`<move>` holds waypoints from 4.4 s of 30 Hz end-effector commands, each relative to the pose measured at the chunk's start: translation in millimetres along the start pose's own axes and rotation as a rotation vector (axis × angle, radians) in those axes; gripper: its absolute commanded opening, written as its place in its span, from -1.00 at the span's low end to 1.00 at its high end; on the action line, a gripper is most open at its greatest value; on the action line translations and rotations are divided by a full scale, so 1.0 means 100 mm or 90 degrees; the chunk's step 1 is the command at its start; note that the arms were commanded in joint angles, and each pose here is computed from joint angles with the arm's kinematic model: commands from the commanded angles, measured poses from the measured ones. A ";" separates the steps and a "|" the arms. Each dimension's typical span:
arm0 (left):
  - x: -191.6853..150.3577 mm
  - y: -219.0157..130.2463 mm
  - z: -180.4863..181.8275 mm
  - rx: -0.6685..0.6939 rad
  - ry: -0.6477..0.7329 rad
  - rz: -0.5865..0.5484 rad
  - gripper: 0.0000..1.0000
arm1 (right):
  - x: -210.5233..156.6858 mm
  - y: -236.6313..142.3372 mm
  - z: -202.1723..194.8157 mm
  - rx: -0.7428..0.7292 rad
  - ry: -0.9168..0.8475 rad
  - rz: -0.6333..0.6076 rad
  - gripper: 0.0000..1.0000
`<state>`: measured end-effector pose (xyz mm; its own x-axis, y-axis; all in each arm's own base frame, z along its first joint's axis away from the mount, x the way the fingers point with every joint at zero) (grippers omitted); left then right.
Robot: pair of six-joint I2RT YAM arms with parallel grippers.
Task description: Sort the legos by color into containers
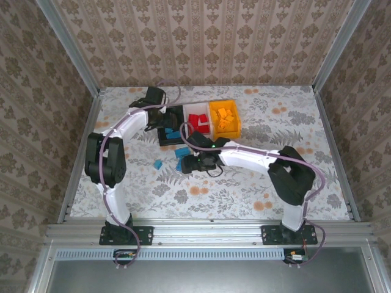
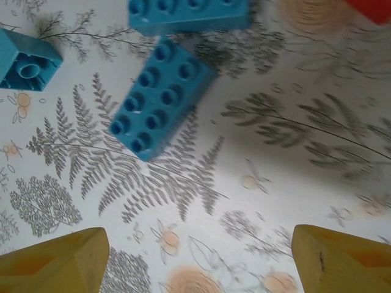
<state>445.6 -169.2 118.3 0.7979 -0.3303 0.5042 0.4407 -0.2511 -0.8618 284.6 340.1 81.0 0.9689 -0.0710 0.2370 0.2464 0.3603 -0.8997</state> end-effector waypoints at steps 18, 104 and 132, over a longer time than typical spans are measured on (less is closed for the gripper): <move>-0.84 -1.31 -0.01 0.023 -0.058 -0.065 0.49 | 0.12 0.45 0.24 -0.121 -0.015 0.008 0.66; -2.09 -0.40 -0.23 0.000 -0.049 0.198 0.57 | 1.84 -0.52 0.56 0.139 0.013 -0.133 0.07; -1.79 -0.01 -0.24 -0.008 -0.008 0.197 -0.42 | 0.58 -0.04 -0.17 -0.011 -0.084 -0.077 0.55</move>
<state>267.6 -104.8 24.6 0.9311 -0.3528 0.0923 0.0815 -0.0453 -0.9956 329.4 311.5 96.9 0.9461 -0.0836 0.3129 0.3197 0.3955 -0.8610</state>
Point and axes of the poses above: each hand's point on the last joint's axis, 136 mm out from that joint toward the fingers, its own y axis out along the fingers, its own z axis along the line the jaws close on, x = y × z, the point moved 1 cm from there along -y, back along the fingers, and after that the axes turned 15 degrees about y, right-handed, at the moved point
